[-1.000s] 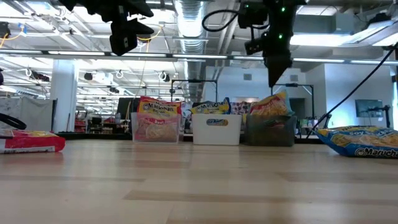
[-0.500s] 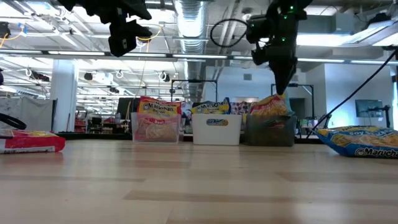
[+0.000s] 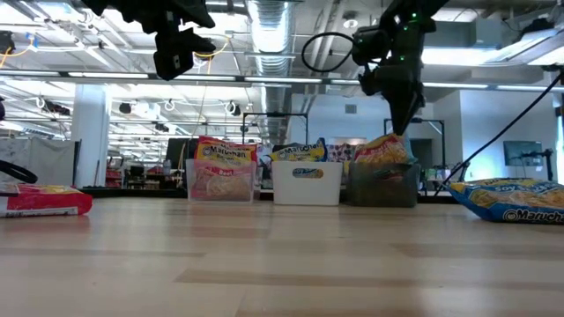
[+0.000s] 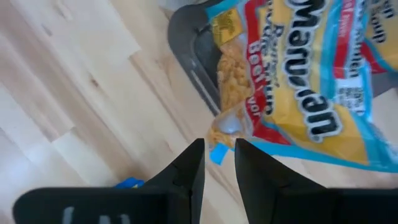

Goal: Sort Maruchan noodles
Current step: Put the blue noodle pack into the white bin

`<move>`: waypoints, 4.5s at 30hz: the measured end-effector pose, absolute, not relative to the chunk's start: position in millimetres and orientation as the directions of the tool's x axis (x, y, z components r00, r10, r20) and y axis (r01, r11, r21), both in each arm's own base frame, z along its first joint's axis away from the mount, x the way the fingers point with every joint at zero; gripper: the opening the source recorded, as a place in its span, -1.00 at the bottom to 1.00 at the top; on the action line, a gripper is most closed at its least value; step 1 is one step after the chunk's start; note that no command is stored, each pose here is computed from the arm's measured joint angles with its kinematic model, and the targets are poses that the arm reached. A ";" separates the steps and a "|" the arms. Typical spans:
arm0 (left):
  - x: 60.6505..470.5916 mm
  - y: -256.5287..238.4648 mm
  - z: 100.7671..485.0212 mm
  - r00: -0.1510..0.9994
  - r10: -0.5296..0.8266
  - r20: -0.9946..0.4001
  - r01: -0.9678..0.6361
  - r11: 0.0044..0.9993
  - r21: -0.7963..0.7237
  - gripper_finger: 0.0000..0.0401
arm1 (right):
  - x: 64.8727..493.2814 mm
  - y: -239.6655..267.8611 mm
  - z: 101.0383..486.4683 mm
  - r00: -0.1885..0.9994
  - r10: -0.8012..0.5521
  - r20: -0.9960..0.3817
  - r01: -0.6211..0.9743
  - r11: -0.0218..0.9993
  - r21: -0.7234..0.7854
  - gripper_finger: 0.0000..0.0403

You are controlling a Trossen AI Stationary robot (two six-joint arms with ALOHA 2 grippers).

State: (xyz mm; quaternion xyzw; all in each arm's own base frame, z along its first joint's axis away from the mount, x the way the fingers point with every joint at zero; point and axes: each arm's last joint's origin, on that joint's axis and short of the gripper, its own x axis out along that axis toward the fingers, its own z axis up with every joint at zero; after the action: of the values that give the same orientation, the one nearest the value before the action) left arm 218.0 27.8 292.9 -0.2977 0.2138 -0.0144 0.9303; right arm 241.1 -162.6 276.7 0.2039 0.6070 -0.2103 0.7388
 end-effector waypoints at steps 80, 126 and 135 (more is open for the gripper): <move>168.7 26.8 319.3 0.945 -0.079 -0.317 -0.118 0.822 -0.557 -0.35 | 288.9 -106.5 294.4 0.215 0.005 -0.977 0.408 0.908 0.095 -0.44; 153.4 24.9 309.2 0.894 -0.045 -0.446 -0.226 0.813 -0.537 -0.35 | 153.7 19.1 266.1 0.107 0.061 -0.992 0.599 0.793 0.113 -0.04; 153.5 25.0 309.2 0.895 -0.042 -0.445 -0.209 0.841 -0.499 -0.35 | 175.3 13.5 238.7 -0.025 0.046 -0.999 0.587 0.809 0.023 0.27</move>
State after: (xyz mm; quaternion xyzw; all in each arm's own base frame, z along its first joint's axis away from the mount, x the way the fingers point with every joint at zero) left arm 153.5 25.0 309.2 -0.2786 0.2252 0.0446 0.9326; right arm 175.3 13.5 238.7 0.2308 0.6860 -0.2051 0.6589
